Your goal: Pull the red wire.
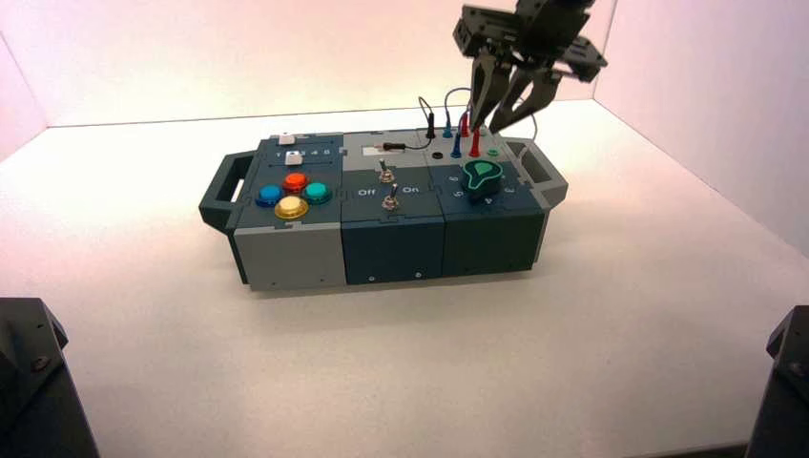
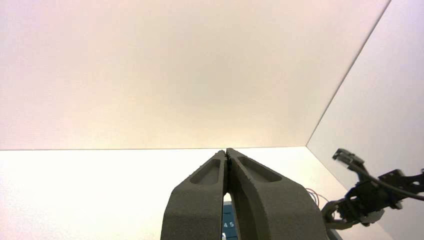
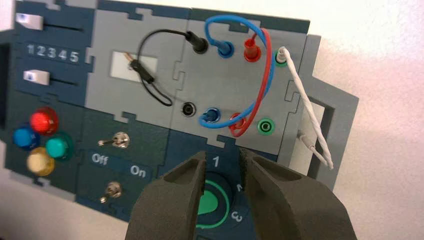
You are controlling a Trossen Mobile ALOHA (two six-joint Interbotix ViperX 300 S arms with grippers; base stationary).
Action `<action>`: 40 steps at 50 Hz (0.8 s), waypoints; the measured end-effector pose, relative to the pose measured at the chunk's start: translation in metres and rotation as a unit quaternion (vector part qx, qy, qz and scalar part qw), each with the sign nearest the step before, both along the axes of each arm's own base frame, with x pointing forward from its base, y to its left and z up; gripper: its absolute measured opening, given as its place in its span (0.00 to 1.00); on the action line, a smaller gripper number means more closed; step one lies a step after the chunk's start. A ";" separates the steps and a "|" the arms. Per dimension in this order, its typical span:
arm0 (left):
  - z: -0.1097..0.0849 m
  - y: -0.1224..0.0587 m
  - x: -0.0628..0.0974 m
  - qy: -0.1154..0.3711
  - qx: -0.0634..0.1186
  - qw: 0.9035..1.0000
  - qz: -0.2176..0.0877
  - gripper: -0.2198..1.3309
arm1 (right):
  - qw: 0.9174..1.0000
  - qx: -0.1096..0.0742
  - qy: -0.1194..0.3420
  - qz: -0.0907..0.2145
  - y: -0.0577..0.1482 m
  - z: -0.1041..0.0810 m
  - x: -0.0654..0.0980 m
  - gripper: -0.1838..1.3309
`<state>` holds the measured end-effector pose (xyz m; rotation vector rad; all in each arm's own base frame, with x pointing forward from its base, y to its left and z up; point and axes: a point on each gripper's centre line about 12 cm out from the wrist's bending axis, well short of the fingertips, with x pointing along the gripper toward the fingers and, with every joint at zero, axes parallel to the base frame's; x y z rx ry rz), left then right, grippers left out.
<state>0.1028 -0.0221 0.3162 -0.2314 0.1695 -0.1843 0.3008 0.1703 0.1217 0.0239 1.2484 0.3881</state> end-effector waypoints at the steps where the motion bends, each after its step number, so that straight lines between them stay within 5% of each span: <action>1: 0.001 0.000 0.000 -0.002 0.001 1.000 0.001 0.03 | 1.000 -0.001 0.001 0.000 0.000 -0.001 0.000 0.62; 28: 0.003 -0.001 0.001 -0.002 0.000 1.000 -0.006 0.03 | 1.000 0.002 -0.010 -0.006 0.007 -0.006 0.018 0.62; 40: 0.005 -0.002 0.001 -0.005 0.003 1.000 -0.008 0.03 | 1.000 0.000 -0.004 -0.008 0.007 -0.010 0.021 0.49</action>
